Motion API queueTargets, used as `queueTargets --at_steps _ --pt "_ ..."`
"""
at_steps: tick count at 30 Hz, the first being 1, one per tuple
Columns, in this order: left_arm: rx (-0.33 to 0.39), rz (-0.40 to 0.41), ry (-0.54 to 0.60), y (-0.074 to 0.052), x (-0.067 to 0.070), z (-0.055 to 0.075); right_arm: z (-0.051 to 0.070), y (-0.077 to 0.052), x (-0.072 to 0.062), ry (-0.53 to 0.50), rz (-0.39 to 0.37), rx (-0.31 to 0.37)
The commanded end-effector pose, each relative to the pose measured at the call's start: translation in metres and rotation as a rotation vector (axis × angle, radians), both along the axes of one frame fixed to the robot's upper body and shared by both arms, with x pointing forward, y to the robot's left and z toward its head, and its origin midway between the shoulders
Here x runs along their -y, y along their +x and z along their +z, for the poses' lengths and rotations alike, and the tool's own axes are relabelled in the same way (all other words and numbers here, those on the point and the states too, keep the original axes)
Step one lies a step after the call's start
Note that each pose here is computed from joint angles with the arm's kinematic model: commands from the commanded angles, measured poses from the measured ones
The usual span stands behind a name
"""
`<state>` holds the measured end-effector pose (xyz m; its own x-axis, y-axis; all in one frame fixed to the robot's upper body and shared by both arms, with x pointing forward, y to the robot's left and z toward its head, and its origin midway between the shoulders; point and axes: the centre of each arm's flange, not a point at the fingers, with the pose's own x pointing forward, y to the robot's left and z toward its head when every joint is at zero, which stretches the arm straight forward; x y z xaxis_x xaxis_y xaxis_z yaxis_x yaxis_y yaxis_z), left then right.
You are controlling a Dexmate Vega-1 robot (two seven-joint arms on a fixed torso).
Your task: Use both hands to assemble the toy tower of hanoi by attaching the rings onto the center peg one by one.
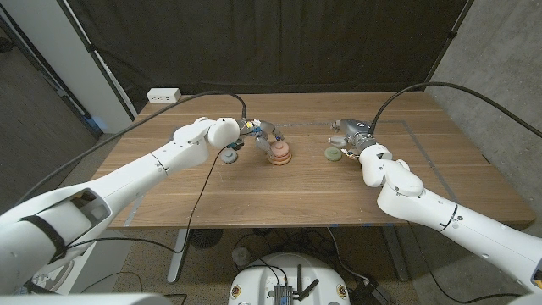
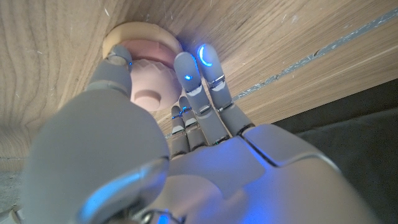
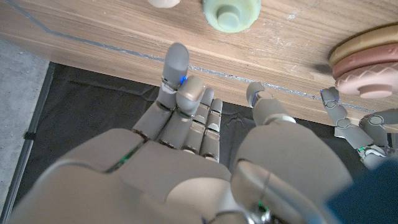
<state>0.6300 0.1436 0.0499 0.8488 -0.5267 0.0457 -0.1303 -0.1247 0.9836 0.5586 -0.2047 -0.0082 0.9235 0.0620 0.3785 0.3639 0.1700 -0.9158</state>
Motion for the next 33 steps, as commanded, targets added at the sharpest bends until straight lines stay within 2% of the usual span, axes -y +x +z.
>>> queueTargets --at_steps 1,9,21,28,33 --pt "-0.011 0.002 -0.003 -0.002 -0.003 -0.001 0.000 -0.001 -0.001 0.000 0.001 -0.003" --pt "0.005 0.025 -0.023 -0.006 -0.012 -0.001 0.005 -0.001 -0.004 -0.014 0.008 0.008" --pt "0.048 0.074 -0.077 -0.018 -0.040 0.005 0.007 0.002 -0.004 -0.008 0.018 0.012" --pt "0.070 0.111 -0.100 -0.028 -0.054 0.003 0.007 0.003 -0.005 -0.020 0.024 0.009" --pt "0.083 0.122 -0.158 -0.036 -0.067 0.001 0.006 0.003 -0.002 0.000 0.017 0.014"
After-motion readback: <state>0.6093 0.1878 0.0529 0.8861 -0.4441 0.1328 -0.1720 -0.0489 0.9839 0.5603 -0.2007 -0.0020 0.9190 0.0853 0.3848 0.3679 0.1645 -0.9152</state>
